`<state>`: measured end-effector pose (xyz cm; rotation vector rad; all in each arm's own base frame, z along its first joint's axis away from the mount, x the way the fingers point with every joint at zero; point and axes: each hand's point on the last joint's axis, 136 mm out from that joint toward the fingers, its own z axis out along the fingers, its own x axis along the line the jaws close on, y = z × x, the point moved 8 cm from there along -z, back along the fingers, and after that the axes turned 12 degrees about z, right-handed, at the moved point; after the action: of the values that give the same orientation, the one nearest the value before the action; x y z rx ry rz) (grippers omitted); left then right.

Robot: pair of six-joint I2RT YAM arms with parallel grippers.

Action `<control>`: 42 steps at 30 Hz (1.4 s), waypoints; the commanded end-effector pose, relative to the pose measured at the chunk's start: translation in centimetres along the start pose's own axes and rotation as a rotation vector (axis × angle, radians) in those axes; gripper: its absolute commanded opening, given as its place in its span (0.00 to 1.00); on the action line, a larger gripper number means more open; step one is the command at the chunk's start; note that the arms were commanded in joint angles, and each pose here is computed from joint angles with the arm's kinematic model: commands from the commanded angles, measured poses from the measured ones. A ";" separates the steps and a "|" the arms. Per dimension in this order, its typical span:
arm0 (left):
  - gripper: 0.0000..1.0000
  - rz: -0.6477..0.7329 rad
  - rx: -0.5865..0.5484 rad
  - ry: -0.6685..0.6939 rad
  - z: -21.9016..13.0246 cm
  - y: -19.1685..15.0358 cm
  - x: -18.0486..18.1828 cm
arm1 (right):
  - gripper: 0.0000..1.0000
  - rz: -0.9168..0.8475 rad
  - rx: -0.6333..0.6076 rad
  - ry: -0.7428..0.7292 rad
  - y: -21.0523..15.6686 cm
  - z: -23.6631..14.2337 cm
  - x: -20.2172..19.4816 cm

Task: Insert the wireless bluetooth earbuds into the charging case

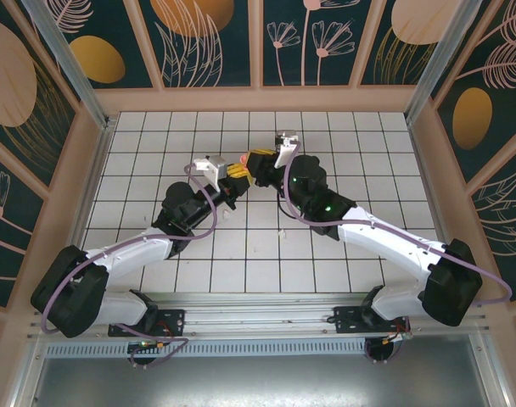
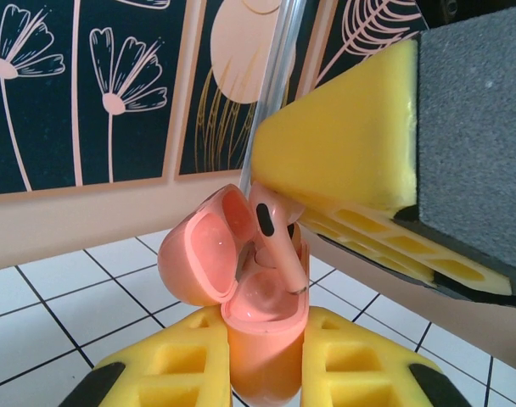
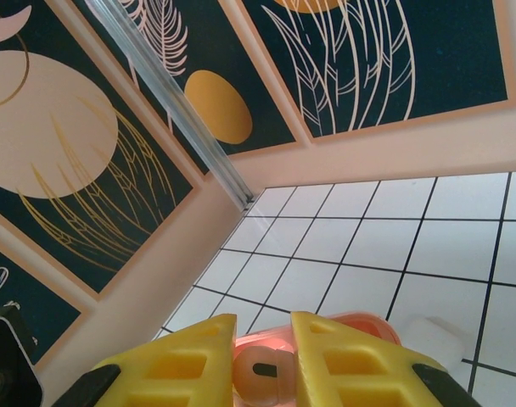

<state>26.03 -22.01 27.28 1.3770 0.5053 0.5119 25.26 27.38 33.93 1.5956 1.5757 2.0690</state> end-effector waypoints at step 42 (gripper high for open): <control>0.00 0.025 -0.130 0.023 -1.0 2.6 -0.2 | 0.22 -0.120 0.075 -0.043 -4.5 0.0 -1.1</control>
<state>25.80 -21.58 26.22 1.3961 0.5412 0.5175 24.41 28.82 31.57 1.4937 1.6172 2.0045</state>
